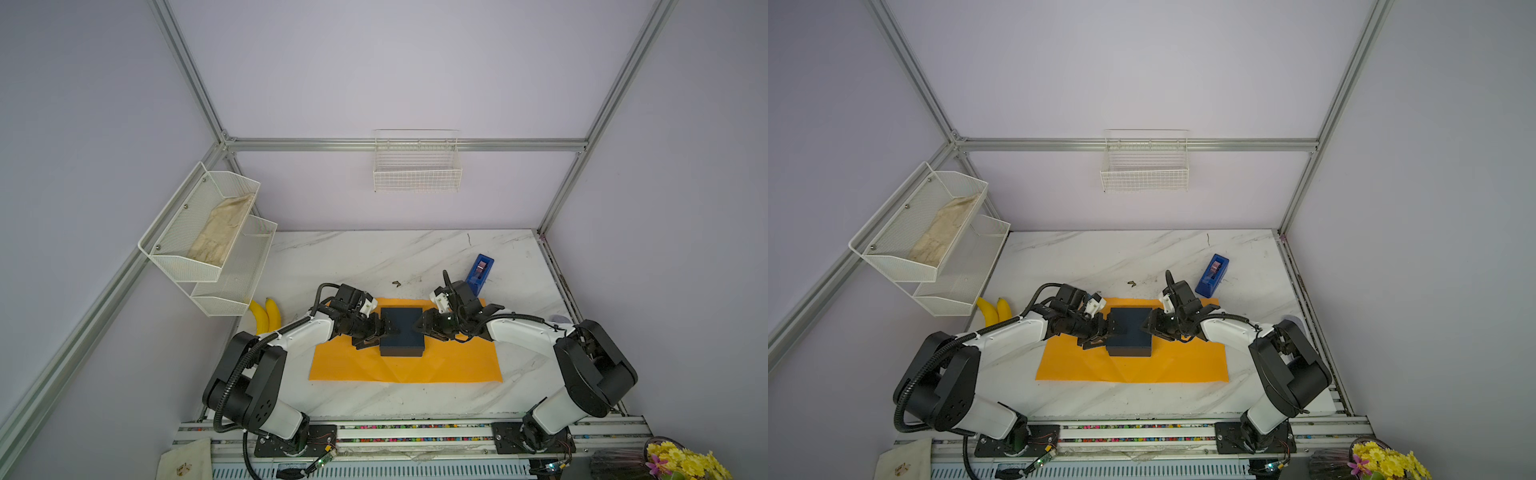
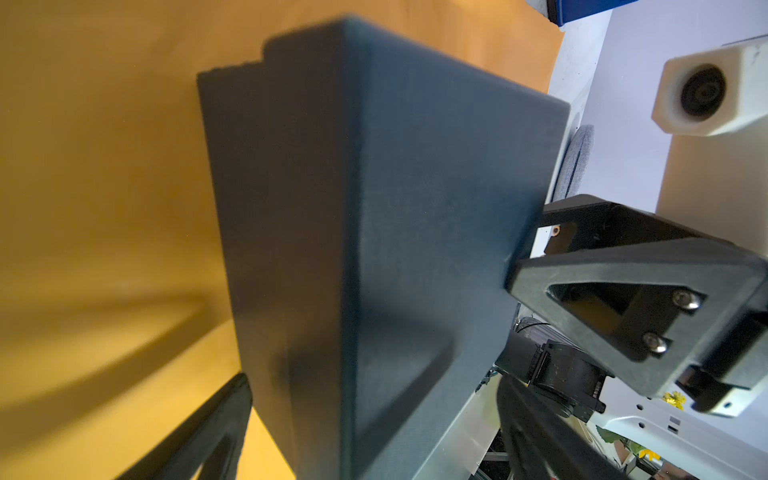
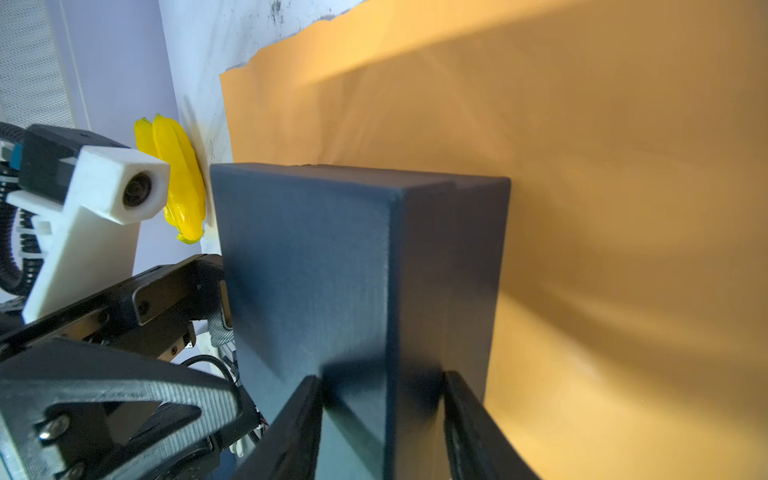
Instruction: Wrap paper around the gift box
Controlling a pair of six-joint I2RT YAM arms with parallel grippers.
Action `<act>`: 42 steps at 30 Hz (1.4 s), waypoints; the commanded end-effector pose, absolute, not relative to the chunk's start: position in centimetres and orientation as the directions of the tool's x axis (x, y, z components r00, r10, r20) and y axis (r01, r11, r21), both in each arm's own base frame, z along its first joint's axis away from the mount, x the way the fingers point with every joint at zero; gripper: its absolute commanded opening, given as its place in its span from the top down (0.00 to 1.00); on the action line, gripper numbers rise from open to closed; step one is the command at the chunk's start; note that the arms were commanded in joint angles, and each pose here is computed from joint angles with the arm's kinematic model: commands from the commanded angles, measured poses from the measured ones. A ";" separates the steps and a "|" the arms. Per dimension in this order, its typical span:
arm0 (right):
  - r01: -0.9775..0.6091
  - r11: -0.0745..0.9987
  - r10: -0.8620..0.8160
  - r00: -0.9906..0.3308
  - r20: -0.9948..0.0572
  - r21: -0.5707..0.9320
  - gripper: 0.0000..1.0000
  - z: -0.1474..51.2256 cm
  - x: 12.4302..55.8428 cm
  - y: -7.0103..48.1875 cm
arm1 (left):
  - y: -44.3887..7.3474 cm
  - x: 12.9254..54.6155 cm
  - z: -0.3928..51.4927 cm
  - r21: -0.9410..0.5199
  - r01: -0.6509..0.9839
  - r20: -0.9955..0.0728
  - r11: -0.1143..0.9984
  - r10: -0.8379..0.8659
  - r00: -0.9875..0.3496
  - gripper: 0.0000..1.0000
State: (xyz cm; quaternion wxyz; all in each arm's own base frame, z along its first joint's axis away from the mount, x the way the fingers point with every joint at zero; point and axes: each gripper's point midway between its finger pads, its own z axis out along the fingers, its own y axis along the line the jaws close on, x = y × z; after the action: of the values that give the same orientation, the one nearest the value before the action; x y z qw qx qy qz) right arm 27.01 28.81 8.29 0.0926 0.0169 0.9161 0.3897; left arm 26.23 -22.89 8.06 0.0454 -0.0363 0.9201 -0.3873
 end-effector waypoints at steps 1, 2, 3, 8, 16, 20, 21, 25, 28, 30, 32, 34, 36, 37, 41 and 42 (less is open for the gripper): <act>-0.048 0.730 0.103 -0.978 -0.180 0.682 0.50 8.2 27.3 28.4 | -23.9 28.4 11.5 -0.751 0.059 -0.153 0.658 -0.087 -0.984 0.09; -0.046 0.732 0.104 -0.978 -0.179 0.680 0.50 8.2 27.2 28.3 | -23.9 28.4 11.5 -0.752 0.059 -0.152 0.657 -0.086 -0.985 0.09; -0.042 0.735 0.109 -0.978 -0.180 0.677 0.50 8.2 27.3 28.2 | -23.9 28.4 11.5 -0.753 0.057 -0.150 0.656 -0.087 -0.985 0.09; -0.015 0.737 0.172 -0.963 -0.208 0.675 0.50 9.4 28.3 26.0 | -23.8 28.2 11.4 -0.751 0.053 -0.148 0.659 -0.090 -0.985 0.09; 0.154 0.710 0.395 -0.895 -0.207 0.687 0.49 8.8 30.2 15.0 | -23.5 28.3 11.4 -0.746 0.047 -0.150 0.664 -0.098 -0.984 0.09; 0.287 0.716 0.499 -0.848 -0.179 0.636 0.46 6.5 29.7 9.4 | -23.3 28.4 11.6 -0.744 0.048 -0.154 0.666 -0.102 -0.983 0.09; 0.316 0.720 0.519 -0.836 -0.177 0.617 0.43 5.9 29.6 8.4 | -23.3 28.4 11.6 -0.744 0.049 -0.156 0.667 -0.102 -0.982 0.09; 0.400 0.731 0.573 -0.800 -0.179 0.552 0.30 4.2 28.9 5.7 | -23.1 28.3 11.8 -0.746 0.052 -0.160 0.664 -0.103 -0.982 0.09; 0.437 0.737 0.593 -0.785 -0.182 0.515 0.26 3.5 28.7 4.9 | -23.1 28.3 11.8 -0.747 0.050 -0.157 0.663 -0.102 -0.982 0.09; 0.436 0.738 0.588 -0.790 -0.174 0.515 0.24 3.3 28.7 5.0 | -23.1 28.3 11.8 -0.747 0.051 -0.158 0.663 -0.103 -0.982 0.09; 0.417 0.736 0.570 -0.807 -0.156 0.534 0.24 3.2 28.5 5.6 | -23.1 28.3 11.9 -0.747 0.052 -0.159 0.663 -0.102 -0.982 0.09; 0.382 0.727 0.539 -0.832 -0.129 0.571 0.26 3.4 28.2 6.6 | -23.0 28.3 11.8 -0.746 0.051 -0.158 0.664 -0.102 -0.982 0.09; 0.342 0.711 0.505 -0.856 -0.108 0.615 0.26 3.8 27.9 7.7 | -23.0 28.3 11.8 -0.746 0.050 -0.157 0.664 -0.102 -0.982 0.08; 0.333 0.703 0.498 -0.862 -0.100 0.628 0.27 4.0 27.9 8.0 | -23.0 28.4 11.7 -0.745 0.049 -0.157 0.665 -0.103 -0.982 0.08; 0.319 0.693 0.485 -0.869 -0.092 0.646 0.28 4.6 28.0 8.4 | -23.1 28.5 11.8 -0.746 0.050 -0.156 0.664 -0.102 -0.983 0.08; 0.314 0.691 0.483 -0.870 -0.094 0.651 0.28 4.8 28.1 8.5 | -23.1 28.5 11.8 -0.747 0.052 -0.158 0.663 -0.101 -0.982 0.08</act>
State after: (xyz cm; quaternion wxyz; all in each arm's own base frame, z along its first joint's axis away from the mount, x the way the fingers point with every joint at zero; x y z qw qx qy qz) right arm 28.68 7.79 4.51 0.1480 0.2318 0.9108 0.3080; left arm 26.36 -22.20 8.14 0.0462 -0.0431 0.9209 -0.3846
